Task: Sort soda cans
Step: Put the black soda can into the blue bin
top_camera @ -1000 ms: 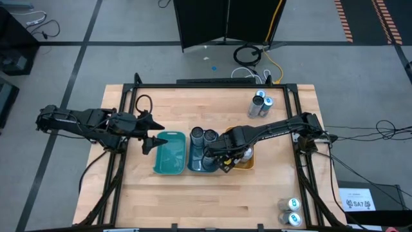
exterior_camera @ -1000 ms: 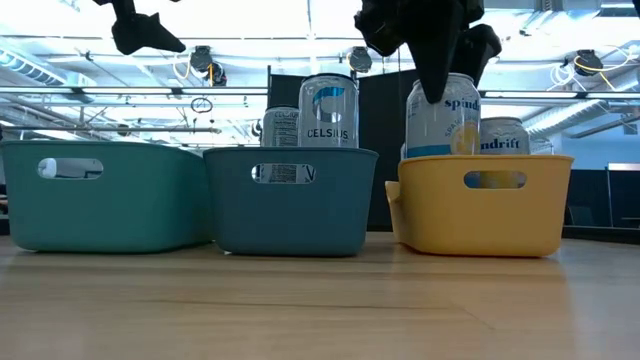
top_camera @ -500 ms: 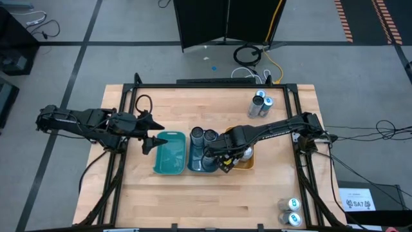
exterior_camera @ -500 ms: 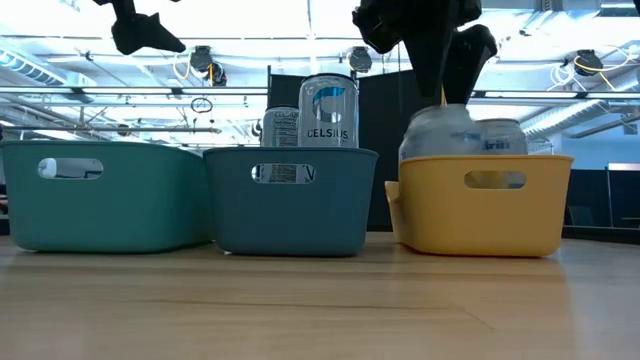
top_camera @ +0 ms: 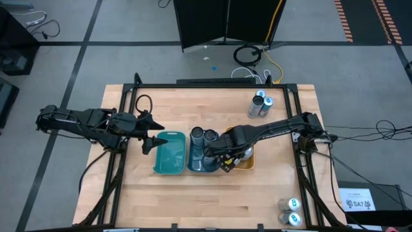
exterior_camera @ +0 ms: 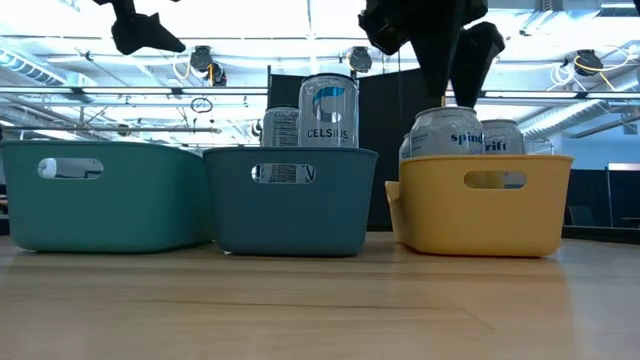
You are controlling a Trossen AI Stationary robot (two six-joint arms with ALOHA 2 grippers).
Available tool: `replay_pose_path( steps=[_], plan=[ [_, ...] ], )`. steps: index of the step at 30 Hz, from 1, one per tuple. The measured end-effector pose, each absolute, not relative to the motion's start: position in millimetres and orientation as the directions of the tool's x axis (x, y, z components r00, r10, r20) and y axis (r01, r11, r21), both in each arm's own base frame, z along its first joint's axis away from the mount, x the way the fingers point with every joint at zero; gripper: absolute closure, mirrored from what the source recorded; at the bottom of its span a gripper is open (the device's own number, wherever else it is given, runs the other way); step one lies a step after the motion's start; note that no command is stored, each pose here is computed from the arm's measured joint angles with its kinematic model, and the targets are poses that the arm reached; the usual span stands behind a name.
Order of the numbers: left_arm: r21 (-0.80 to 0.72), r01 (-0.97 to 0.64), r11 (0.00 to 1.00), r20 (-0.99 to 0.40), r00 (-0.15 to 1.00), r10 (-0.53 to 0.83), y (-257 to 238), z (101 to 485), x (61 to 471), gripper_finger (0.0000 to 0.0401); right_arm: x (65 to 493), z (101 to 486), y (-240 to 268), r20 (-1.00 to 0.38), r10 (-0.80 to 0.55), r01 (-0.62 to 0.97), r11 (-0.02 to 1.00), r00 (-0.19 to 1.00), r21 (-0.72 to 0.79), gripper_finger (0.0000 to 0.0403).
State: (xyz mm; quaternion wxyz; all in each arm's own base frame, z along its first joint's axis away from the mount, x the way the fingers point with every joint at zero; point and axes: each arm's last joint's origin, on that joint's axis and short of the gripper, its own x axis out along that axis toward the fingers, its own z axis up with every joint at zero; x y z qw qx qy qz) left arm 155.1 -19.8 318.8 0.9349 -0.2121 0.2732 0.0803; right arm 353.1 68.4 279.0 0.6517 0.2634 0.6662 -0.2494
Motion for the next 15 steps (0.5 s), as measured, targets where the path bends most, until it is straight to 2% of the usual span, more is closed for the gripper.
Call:
replay_pose_path(
  steps=[4,11,15],
  plan=[
    [-0.353,-0.265,0.897,-0.544,0.839,0.034,-20,319,155,0.005,346,291,68,-1.0,0.011,0.707,0.706,0.022,0.023,0.0067],
    [-0.354,-0.265,0.897,-0.543,0.839,0.034,-20,319,155,0.005,328,327,79,-0.962,-0.134,0.733,0.675,0.237,0.086,0.0067],
    [-0.354,-0.265,0.897,-0.542,0.839,0.034,-20,319,155,0.005,309,345,91,-0.925,-0.232,0.763,0.641,0.301,0.088,0.0067]
  ],
)
